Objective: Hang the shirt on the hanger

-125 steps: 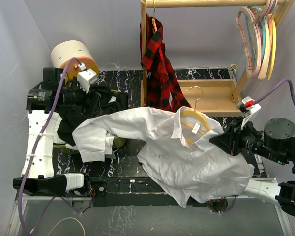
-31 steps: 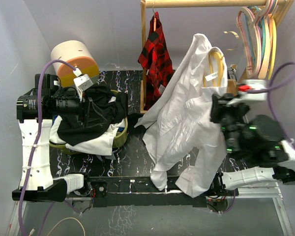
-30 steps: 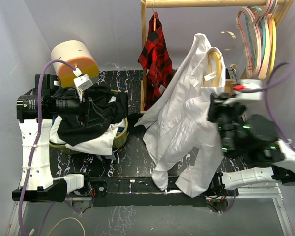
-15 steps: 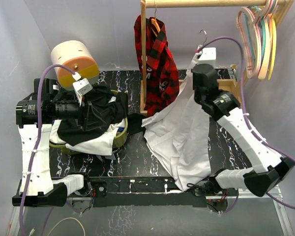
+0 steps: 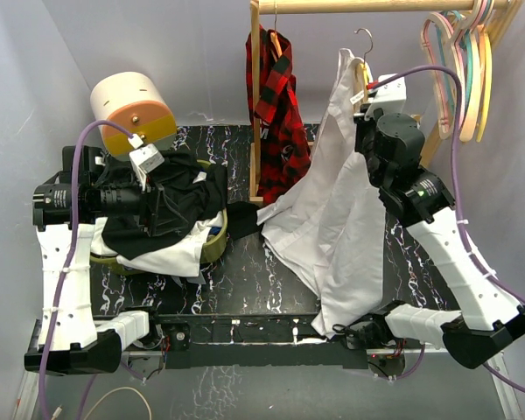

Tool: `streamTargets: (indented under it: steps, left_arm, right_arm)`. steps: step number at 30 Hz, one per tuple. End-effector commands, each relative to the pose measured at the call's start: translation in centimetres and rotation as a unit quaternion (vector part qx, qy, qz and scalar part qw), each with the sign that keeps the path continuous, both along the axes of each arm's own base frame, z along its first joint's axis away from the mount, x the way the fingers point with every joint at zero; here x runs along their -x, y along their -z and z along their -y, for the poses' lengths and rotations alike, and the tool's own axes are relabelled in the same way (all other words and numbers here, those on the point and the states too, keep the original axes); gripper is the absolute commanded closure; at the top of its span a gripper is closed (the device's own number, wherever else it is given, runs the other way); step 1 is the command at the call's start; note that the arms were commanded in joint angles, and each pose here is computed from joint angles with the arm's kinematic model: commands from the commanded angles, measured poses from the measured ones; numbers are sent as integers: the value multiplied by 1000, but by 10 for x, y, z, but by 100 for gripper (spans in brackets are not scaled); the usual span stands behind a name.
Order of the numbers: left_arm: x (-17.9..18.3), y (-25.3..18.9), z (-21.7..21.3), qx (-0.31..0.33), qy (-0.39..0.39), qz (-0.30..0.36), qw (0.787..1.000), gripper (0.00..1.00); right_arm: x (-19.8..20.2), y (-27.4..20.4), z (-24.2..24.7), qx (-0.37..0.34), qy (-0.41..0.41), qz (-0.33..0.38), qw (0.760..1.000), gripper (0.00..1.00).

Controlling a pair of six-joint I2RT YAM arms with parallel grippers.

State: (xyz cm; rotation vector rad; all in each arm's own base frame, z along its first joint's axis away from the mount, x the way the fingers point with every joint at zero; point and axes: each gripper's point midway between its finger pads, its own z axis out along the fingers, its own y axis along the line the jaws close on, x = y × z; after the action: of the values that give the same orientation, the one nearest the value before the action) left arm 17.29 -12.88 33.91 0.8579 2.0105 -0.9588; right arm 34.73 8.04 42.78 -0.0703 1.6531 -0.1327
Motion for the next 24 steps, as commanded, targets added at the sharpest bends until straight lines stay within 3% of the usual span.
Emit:
streamTargets:
  steps: [1, 15, 24]
  left_arm:
    - [4, 0, 1, 8, -1, 1, 1000, 45]
    - [4, 10, 1, 7, -4, -13, 1000, 44]
    - [4, 17, -1, 2, -7, -18, 1000, 43]
  right_arm:
    - [-7, -73, 15, -15, 41, 112, 993, 92]
    - [-52, -126, -5, -32, 29, 159, 986, 92]
    - [-96, -95, -33, -49, -10, 107, 993, 92]
